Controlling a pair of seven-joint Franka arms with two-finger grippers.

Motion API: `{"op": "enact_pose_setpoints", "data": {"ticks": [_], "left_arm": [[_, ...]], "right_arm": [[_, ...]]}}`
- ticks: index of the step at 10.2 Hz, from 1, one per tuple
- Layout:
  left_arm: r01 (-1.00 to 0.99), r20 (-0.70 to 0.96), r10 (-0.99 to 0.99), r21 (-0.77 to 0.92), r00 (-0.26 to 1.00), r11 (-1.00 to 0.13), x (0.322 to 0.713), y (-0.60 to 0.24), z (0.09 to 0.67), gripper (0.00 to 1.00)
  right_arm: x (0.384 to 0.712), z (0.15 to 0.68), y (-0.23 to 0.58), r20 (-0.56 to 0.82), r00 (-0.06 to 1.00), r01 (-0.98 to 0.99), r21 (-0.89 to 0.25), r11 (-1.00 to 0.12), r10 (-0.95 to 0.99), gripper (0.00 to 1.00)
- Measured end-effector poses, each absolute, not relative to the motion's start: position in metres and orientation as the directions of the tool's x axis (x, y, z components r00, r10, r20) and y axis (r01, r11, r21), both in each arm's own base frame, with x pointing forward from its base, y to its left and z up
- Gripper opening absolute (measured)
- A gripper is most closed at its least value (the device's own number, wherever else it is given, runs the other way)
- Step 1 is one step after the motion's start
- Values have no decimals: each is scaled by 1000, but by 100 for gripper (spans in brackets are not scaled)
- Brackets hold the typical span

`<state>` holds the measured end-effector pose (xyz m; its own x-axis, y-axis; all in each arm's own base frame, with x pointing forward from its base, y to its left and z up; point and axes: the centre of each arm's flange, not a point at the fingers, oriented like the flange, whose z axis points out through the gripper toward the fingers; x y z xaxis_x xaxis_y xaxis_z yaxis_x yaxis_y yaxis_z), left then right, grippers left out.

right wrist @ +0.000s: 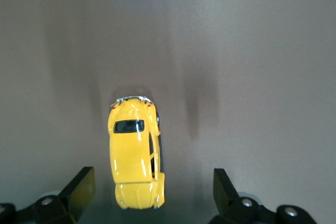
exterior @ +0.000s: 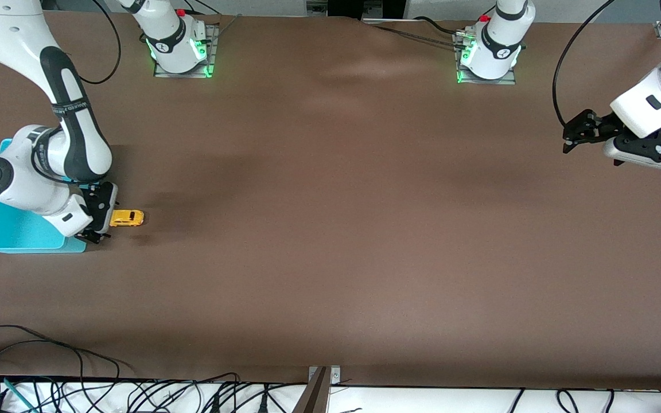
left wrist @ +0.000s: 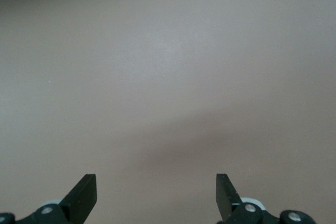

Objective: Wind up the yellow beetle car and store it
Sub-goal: 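Close the right gripper around the yellow car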

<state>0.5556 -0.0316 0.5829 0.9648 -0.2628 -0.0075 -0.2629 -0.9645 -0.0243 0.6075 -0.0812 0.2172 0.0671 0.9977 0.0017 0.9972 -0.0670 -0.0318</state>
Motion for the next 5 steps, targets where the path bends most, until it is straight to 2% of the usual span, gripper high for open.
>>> {"op": "enact_pose_setpoints", "data": {"ticks": [5], "left_arm": [[-257, -8, -257, -22, 966, -966, 556, -32, 583, 100]], "right_arm": [[599, 190, -72, 26, 83, 995, -61, -82, 996, 98]]}}
